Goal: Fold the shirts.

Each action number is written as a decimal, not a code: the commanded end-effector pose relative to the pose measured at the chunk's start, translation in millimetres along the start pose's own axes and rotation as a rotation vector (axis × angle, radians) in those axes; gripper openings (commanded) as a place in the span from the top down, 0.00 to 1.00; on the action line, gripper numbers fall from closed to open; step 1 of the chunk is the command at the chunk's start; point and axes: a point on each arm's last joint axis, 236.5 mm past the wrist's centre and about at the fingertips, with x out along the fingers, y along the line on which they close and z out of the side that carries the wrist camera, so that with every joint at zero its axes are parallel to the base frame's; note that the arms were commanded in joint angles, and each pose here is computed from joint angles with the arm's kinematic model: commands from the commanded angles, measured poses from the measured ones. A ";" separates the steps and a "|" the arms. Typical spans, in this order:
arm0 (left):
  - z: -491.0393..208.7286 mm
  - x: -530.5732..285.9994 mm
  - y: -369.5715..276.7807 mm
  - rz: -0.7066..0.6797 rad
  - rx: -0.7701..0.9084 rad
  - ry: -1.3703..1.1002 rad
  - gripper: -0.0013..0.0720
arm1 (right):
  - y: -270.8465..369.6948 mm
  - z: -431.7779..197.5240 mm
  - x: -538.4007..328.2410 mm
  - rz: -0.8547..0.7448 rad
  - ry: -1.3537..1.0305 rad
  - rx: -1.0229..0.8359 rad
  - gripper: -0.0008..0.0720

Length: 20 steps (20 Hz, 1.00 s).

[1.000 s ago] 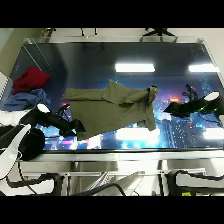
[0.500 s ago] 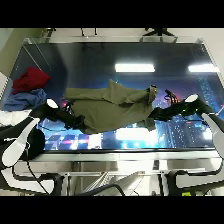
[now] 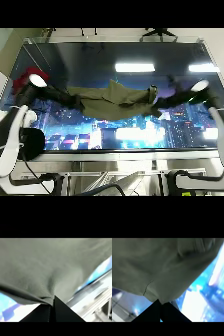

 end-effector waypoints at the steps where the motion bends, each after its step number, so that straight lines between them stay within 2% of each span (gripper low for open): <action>1: 35.1 -113.5 -84.2 -0.004 0.201 -0.280 0.97 | 94.6 67.4 -139.8 -0.008 -0.346 -0.225 0.96; 3: 38.3 -210.1 -154.5 -0.028 0.357 -0.534 0.97 | 169.3 78.0 -241.2 -0.096 -0.610 -0.424 0.96; 6: 3.3 -343.3 -241.8 0.048 0.571 -0.921 0.97 | 274.0 51.0 -379.6 -0.286 -1.046 -0.681 0.96; 8: -31.3 -395.0 -278.5 0.094 0.654 -1.106 0.97 | 319.0 15.3 -444.0 -0.421 -1.263 -0.798 0.96; 10: -51.6 -406.6 -283.3 0.127 0.658 -1.167 0.97 | 337.8 -8.3 -472.0 -0.502 -1.363 -0.853 0.96; 12: -45.4 -395.5 -257.1 0.161 0.601 -1.145 0.97 | 338.6 -7.4 -472.3 -0.524 -1.361 -0.886 0.96; 15: -11.5 -361.7 -202.0 0.159 0.484 -1.034 0.97 | 302.6 41.0 -430.1 -0.456 -1.207 -0.863 0.96; 17: 18.2 -317.4 -168.8 0.110 0.430 -0.901 0.97 | 262.4 83.2 -360.3 -0.305 -0.989 -0.806 0.96; 20: 68.7 -228.3 -110.0 0.061 0.376 -0.691 0.97 | 183.3 141.9 -247.4 -0.185 -0.706 -0.657 0.96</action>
